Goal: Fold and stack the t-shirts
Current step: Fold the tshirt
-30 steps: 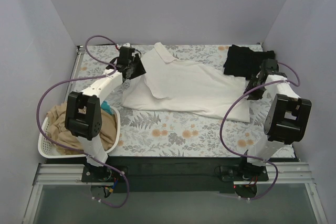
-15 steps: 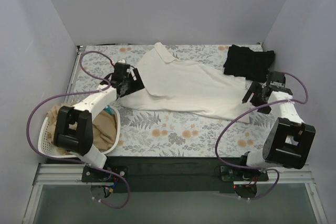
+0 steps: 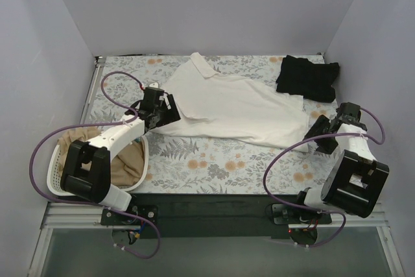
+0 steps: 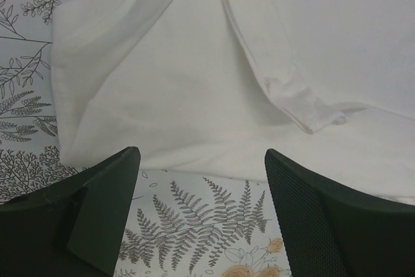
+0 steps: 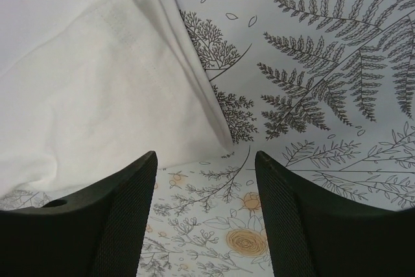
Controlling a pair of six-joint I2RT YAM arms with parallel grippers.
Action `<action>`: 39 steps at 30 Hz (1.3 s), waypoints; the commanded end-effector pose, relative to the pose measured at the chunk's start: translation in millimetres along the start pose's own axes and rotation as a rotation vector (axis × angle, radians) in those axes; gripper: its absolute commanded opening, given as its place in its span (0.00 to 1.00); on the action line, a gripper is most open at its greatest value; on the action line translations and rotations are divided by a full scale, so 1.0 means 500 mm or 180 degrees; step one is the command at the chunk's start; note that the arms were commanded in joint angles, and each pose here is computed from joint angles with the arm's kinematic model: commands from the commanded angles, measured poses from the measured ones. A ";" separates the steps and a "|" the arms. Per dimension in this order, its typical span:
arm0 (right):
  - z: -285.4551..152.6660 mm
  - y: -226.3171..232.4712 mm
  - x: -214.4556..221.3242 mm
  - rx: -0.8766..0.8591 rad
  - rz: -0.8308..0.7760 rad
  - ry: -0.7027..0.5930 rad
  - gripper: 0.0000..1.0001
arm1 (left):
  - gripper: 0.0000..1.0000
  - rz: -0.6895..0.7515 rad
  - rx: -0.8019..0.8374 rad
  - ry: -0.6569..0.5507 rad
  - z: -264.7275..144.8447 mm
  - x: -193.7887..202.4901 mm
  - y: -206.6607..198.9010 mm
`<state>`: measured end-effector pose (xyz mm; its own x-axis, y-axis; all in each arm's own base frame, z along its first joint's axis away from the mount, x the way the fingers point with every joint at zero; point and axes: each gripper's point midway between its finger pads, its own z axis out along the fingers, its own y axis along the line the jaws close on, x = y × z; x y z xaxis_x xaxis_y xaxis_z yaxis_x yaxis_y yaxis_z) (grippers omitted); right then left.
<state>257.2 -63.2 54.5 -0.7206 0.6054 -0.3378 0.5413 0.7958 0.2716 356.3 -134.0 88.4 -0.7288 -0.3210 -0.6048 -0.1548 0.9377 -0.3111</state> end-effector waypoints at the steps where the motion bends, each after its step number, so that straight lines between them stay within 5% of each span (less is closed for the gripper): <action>1: 0.011 0.013 0.000 -0.0149 -0.0014 0.0027 0.68 | 0.77 0.0006 -0.0023 -0.0140 -0.011 -0.017 0.003; 23: 0.090 -0.031 0.045 0.0068 0.0059 0.0234 0.51 | 0.77 -0.0036 -0.0033 -0.0124 0.003 -0.014 0.002; 27: 0.095 -0.033 0.030 0.0098 0.0059 0.0181 0.35 | 0.76 -0.0026 -0.0095 -0.0096 0.012 -0.006 0.010; 30: 0.096 -0.030 0.013 0.0101 0.0031 0.0156 0.05 | 0.76 0.0016 -0.0148 -0.0109 0.016 0.000 0.010; 31: 0.095 -0.029 0.010 0.0101 0.0030 0.0156 0.02 | 0.75 0.0031 -0.0166 -0.0106 0.018 0.004 0.009; 39: 0.086 -0.014 -0.016 0.0028 0.0021 0.0091 0.01 | 0.75 0.0154 -0.0270 -0.0058 0.029 0.030 0.007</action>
<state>274.4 -66.5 16.3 -0.7277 0.6165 -0.3006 0.5473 0.7861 0.2873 354.9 -146.1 72.1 -0.7368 -0.2812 -0.6149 -0.1508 0.9548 -0.2560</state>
